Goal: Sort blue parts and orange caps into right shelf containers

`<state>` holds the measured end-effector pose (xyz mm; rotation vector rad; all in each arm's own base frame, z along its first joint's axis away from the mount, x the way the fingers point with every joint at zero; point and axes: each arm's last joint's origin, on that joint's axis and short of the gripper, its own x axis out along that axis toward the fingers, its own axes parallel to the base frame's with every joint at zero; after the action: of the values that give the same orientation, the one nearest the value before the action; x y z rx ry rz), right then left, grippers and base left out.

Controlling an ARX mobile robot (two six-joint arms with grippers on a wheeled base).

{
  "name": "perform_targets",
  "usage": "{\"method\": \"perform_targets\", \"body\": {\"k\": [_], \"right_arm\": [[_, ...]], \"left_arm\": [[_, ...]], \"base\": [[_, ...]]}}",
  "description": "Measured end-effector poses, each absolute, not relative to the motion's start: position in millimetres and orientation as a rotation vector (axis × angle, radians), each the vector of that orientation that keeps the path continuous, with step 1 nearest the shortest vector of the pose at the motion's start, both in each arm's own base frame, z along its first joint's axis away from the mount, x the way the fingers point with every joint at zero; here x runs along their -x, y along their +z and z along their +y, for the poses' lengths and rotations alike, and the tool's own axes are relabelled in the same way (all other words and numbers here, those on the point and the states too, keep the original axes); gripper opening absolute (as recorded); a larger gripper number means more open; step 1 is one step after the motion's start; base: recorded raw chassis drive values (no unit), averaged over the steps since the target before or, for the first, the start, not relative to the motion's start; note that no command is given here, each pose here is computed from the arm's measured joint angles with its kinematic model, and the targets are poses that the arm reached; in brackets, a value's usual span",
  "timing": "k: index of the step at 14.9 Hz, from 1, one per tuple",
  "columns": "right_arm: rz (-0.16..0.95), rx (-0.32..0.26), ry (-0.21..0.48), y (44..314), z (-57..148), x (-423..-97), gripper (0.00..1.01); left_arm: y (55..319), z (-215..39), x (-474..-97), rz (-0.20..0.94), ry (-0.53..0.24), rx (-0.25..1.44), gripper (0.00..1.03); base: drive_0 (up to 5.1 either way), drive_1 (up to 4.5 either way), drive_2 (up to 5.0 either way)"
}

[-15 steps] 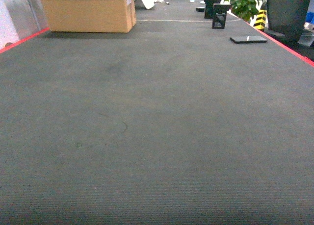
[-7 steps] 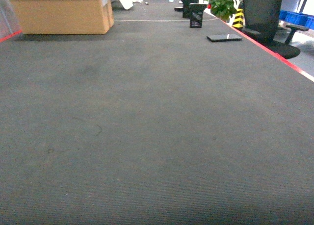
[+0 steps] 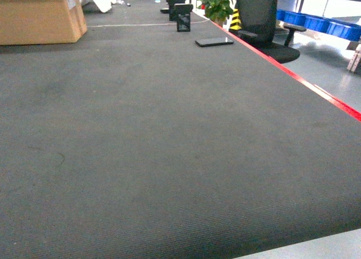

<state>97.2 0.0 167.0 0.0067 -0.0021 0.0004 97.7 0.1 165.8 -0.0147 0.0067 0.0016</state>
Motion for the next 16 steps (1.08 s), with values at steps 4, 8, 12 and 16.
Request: {"method": "perform_targets", "body": {"k": [4, 8, 12, 16], "right_arm": [[-0.002, -0.007, 0.0, 167.0, 0.0, -97.2, 0.44], [-0.002, -0.007, 0.0, 167.0, 0.0, -97.2, 0.44], [-0.002, -0.007, 0.0, 167.0, 0.0, -97.2, 0.44], [-0.002, -0.007, 0.0, 167.0, 0.0, -97.2, 0.44]], "left_arm": [[165.8, 0.1, -97.7, 0.007, 0.001, 0.014, 0.42], [165.8, 0.1, -97.7, 0.007, 0.001, 0.014, 0.42], [165.8, 0.1, -97.7, 0.007, 0.001, 0.015, 0.42], [165.8, 0.1, -97.7, 0.007, 0.001, 0.015, 0.42]], "base": [[-1.5, -1.53, -1.5], [-1.5, -1.54, -1.5], [-1.6, -1.61, -1.6], [-1.5, -1.49, -1.5]]}}
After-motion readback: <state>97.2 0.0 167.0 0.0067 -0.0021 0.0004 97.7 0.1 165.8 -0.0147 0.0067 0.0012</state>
